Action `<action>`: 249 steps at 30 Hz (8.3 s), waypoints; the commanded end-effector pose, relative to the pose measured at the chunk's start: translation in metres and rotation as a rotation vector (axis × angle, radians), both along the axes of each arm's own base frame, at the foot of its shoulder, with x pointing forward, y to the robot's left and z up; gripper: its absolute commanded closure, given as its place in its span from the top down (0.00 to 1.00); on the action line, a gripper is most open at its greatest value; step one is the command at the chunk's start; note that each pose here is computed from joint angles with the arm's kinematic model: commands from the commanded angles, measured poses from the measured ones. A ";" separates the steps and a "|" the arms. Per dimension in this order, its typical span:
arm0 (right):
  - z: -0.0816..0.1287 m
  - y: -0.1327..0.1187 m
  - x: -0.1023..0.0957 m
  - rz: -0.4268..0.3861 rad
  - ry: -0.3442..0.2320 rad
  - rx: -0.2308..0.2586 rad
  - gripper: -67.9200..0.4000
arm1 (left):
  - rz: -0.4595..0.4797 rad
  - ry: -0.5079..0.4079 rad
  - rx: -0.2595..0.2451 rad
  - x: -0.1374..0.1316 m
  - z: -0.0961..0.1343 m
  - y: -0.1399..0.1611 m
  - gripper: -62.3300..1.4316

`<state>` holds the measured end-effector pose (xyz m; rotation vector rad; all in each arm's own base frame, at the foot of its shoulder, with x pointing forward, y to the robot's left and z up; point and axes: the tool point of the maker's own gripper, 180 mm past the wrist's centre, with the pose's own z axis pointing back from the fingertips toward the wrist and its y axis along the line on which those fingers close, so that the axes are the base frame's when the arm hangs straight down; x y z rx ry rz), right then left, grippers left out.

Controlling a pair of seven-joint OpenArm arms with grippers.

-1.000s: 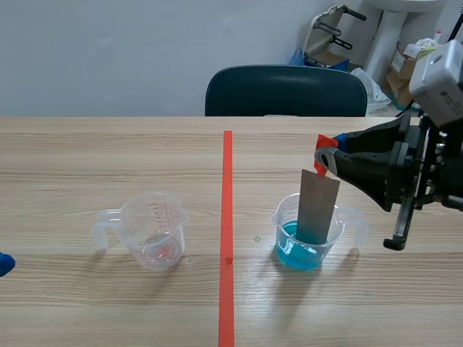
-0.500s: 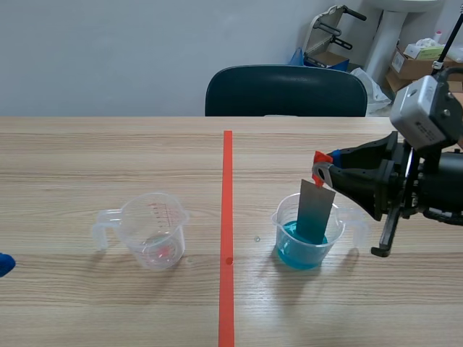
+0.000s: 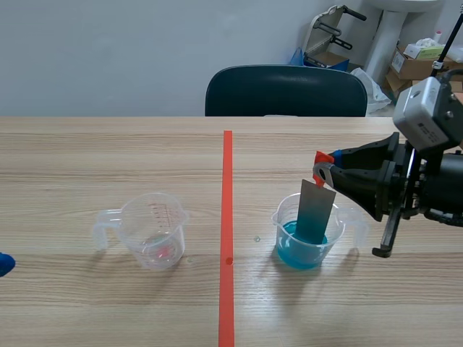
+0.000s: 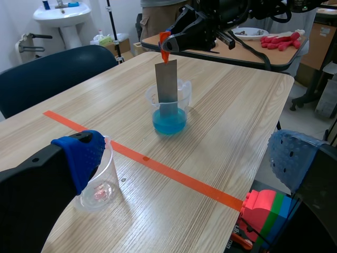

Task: Do the redox reaction experiment

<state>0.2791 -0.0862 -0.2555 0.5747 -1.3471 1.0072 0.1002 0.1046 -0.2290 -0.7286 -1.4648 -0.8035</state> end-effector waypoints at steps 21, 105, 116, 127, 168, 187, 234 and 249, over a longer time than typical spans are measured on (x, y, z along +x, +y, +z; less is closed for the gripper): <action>0.006 -0.001 0.003 0.009 -0.017 -0.003 0.02 | 0.004 -0.025 -0.033 0.002 0.009 -0.003 1.00; 0.007 0.000 0.003 0.011 -0.021 0.004 0.02 | 0.004 -0.025 -0.033 0.002 0.009 -0.003 1.00; 0.007 0.000 0.003 0.011 -0.021 0.004 0.02 | 0.004 -0.025 -0.033 0.002 0.009 -0.003 1.00; 0.007 0.000 0.003 0.011 -0.021 0.004 0.02 | 0.004 -0.025 -0.033 0.002 0.009 -0.003 1.00; 0.007 0.000 0.003 0.011 -0.021 0.004 0.02 | 0.004 -0.025 -0.033 0.002 0.009 -0.003 1.00; 0.007 0.000 0.003 0.011 -0.021 0.004 0.02 | 0.004 -0.025 -0.033 0.002 0.009 -0.003 1.00; 0.138 0.020 -0.019 0.051 -0.077 0.023 0.02 | 0.004 -0.024 -0.033 0.002 0.009 -0.003 1.00; 0.156 0.020 -0.024 0.047 -0.086 0.008 0.02 | 0.004 -0.024 -0.033 0.002 0.009 -0.003 1.00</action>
